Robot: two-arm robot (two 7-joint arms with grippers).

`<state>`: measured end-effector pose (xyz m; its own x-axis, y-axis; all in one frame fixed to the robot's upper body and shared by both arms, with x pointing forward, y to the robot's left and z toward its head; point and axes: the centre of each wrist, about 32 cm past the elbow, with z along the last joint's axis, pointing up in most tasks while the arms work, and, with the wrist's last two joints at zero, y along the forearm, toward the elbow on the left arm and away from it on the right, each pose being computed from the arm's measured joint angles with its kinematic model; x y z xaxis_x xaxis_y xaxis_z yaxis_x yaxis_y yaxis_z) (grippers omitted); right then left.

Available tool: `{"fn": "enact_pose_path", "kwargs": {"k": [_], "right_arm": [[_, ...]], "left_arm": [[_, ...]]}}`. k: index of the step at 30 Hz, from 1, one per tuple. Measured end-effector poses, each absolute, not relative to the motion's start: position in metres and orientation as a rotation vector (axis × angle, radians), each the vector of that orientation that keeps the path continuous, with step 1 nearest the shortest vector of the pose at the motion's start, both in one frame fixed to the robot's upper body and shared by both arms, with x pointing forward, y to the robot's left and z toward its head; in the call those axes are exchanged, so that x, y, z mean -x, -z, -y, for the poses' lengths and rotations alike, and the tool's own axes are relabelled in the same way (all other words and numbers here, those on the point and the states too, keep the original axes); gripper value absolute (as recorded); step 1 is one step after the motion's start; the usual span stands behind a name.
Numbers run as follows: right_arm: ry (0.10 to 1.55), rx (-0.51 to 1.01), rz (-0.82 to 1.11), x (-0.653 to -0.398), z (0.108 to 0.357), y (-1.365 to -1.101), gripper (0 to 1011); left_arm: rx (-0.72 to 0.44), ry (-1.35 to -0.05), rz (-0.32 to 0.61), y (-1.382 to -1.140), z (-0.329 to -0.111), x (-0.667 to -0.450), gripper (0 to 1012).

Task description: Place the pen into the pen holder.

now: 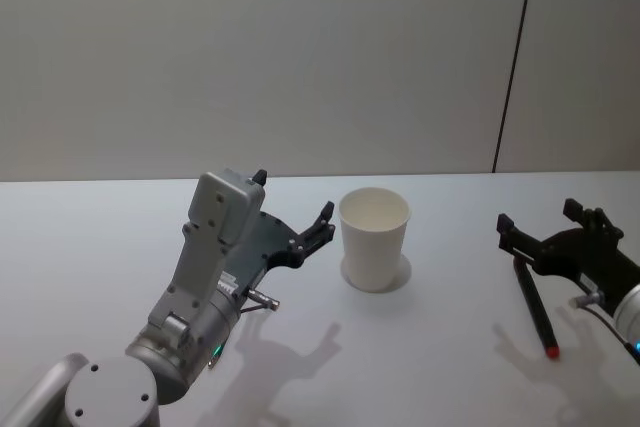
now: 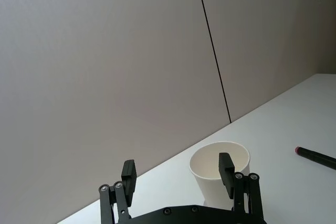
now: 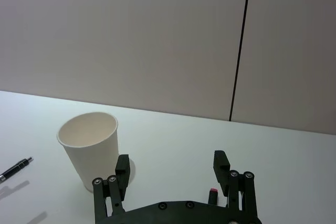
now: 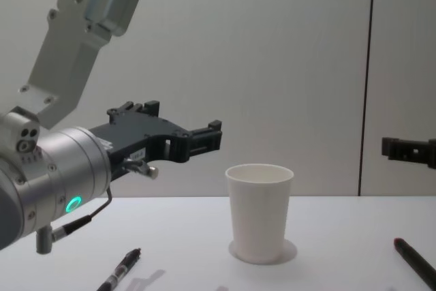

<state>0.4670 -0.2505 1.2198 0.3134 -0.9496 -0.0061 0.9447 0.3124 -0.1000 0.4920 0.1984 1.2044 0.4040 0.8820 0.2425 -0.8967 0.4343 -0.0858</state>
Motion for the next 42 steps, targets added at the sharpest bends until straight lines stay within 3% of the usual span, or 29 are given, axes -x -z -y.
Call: {"fn": "enact_pose_path", "kwargs": {"k": [28,42], "right_arm": [[1.262,0.246,-0.250,-0.512,0.249,-1.259,1002],[1.295,0.316,-0.359,-0.528,0.247,-1.267,1001]], "left_arm": [[-0.061,-1.124,0.268,-1.204,-0.198,-0.492,1002],[-0.061,-1.124,0.268,-1.204,-0.198,-0.492,1002]]}}
